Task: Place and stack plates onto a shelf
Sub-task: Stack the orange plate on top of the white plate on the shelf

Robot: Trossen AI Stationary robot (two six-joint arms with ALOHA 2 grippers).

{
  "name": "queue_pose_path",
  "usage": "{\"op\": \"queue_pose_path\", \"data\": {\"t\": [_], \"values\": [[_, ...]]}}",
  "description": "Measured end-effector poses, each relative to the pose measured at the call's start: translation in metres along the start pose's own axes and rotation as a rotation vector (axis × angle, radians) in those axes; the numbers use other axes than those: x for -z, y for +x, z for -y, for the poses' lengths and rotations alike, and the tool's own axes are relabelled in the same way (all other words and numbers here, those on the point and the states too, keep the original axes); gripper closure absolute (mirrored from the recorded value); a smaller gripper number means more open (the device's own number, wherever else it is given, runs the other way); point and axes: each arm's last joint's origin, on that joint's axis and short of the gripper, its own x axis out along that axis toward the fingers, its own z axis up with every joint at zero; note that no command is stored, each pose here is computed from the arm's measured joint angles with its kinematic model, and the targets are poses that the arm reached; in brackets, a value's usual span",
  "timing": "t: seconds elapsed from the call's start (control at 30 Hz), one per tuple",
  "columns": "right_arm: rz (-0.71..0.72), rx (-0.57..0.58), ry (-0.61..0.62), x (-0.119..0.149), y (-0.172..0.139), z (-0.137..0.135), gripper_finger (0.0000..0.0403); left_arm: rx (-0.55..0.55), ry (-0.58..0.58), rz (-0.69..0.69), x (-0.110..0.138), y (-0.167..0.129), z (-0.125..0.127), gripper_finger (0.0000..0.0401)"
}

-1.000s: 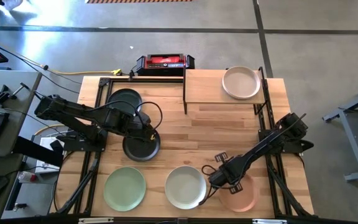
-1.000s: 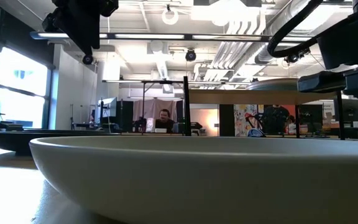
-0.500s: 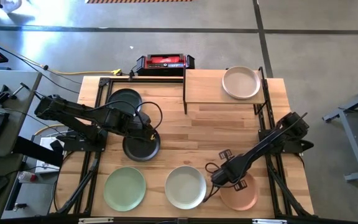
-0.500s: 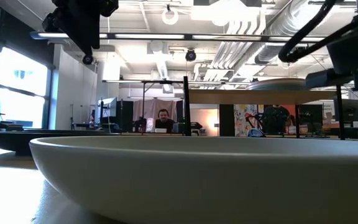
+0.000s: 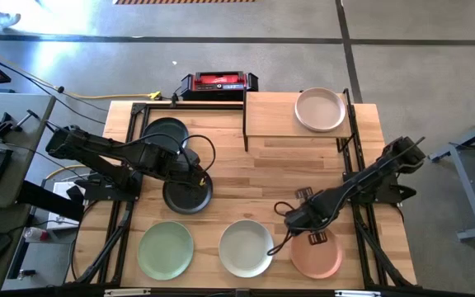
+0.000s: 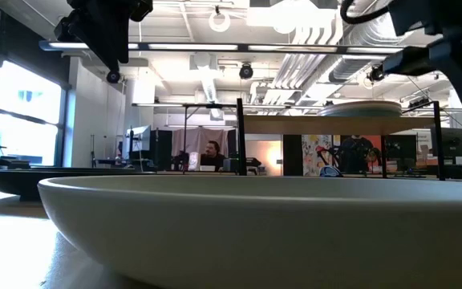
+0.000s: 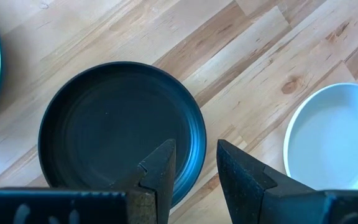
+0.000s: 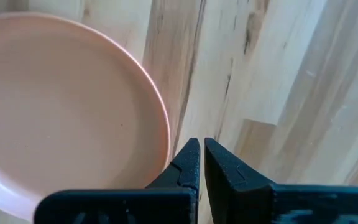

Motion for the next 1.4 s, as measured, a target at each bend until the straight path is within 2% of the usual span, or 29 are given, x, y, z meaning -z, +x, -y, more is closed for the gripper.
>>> {"op": "queue_pose_path", "data": {"t": [0.17,0.3,0.5,0.67,0.87,1.07,1.4], "values": [[0.031,-0.05,-0.009,-0.006,0.003,-0.002,0.0403,0.0,-0.001,0.0,0.0,0.0,0.0,0.0295],[-0.003,-0.08,-0.032,-0.01,0.012,-0.004,0.0397,0.001,-0.001,0.0,0.0,0.0,0.0,0.0295],[-0.046,-0.082,-0.059,-0.014,0.024,-0.007,0.035,0.001,-0.002,0.0,0.0,0.0,0.0,0.0295],[-0.025,-0.087,-0.107,-0.017,0.027,-0.008,0.0319,0.001,-0.002,0.0,0.0,0.0,0.0,0.0295],[0.024,-0.087,-0.112,-0.024,0.031,-0.01,0.0316,0.0,-0.001,0.002,0.0,0.0,0.0,0.0295],[-0.056,-0.097,-0.152,-0.028,0.053,-0.014,0.0316,-0.002,-0.001,0.004,0.0,0.0,0.0,0.0295],[-0.056,-0.069,-0.152,-0.03,0.058,-0.013,0.0316,-0.002,-0.001,0.004,0.0,0.0,0.0,0.0295]]}}
